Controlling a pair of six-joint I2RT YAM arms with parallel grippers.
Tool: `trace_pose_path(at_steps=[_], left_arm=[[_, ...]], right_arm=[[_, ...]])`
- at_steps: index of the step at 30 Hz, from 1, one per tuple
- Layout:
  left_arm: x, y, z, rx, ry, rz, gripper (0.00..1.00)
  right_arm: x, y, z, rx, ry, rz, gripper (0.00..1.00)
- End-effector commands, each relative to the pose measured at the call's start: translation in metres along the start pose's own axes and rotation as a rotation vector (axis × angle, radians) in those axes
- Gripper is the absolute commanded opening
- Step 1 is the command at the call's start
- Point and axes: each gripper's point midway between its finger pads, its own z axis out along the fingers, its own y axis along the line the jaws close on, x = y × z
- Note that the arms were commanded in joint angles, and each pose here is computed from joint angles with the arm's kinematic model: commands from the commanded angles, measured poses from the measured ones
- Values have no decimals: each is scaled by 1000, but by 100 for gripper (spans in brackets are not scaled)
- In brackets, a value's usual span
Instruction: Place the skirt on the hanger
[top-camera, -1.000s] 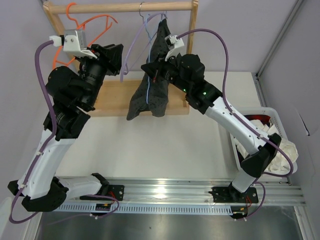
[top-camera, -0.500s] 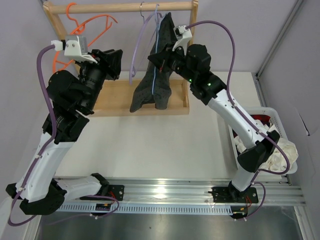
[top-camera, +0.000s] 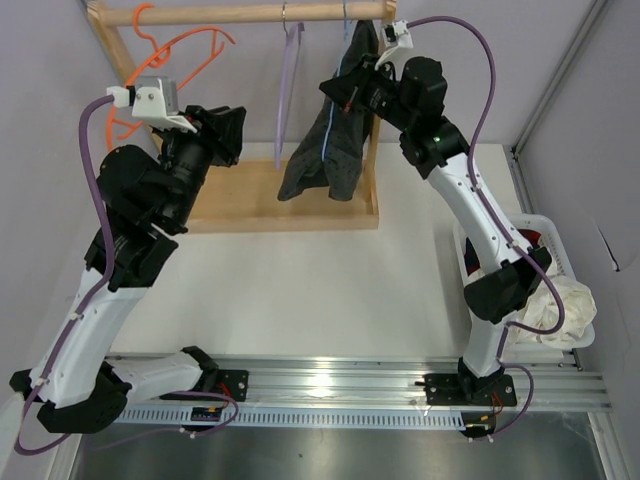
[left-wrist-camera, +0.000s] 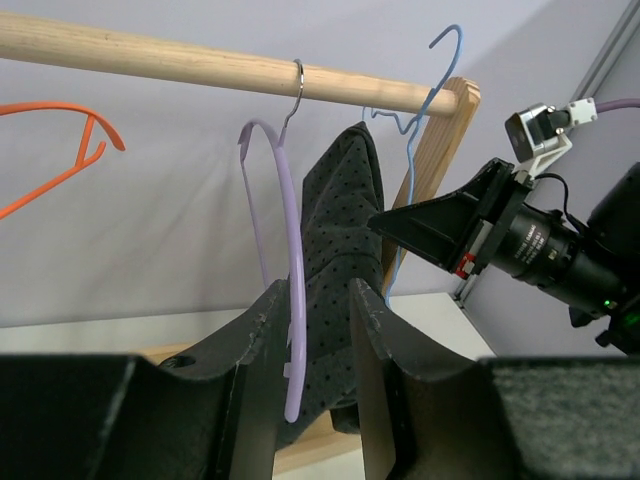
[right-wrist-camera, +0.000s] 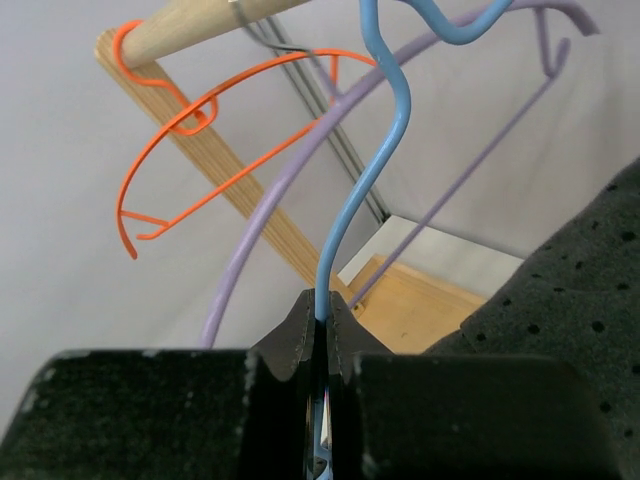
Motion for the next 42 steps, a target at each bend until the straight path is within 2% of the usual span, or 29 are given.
trace_pose_path(at_steps=[1, 15, 29, 31, 32, 35, 37, 38, 40, 41, 42], left_arm=[[-7, 1, -5, 3, -22, 12, 36], [3, 4, -3, -4, -7, 21, 36], [15, 5, -5, 0, 15, 27, 37], [14, 5, -6, 5, 16, 27, 38], [18, 5, -6, 5, 24, 31, 39], [18, 5, -11, 14, 28, 28, 41], [21, 4, -13, 26, 40, 29, 43], [21, 4, -16, 33, 45, 30, 43], [24, 3, -19, 41, 58, 29, 44], [24, 4, -23, 45, 63, 29, 44], [29, 4, -25, 50, 78, 31, 46]], right_arm=[[-52, 20, -10, -101, -124, -22, 0], [-33, -23, -10, -46, -75, 46, 0], [-6, -43, -18, 15, -38, 77, 0], [-6, -41, -21, 16, -38, 81, 15], [-5, -42, -21, 20, -36, 83, 30], [-5, -42, -25, 31, -38, 81, 60], [-5, -42, -30, 45, -28, 84, 71], [-3, -43, -30, 49, -21, 88, 81], [0, -42, -36, 64, -7, 94, 90], [5, -44, -38, 75, 6, 100, 99], [8, -46, -40, 85, 15, 102, 99]])
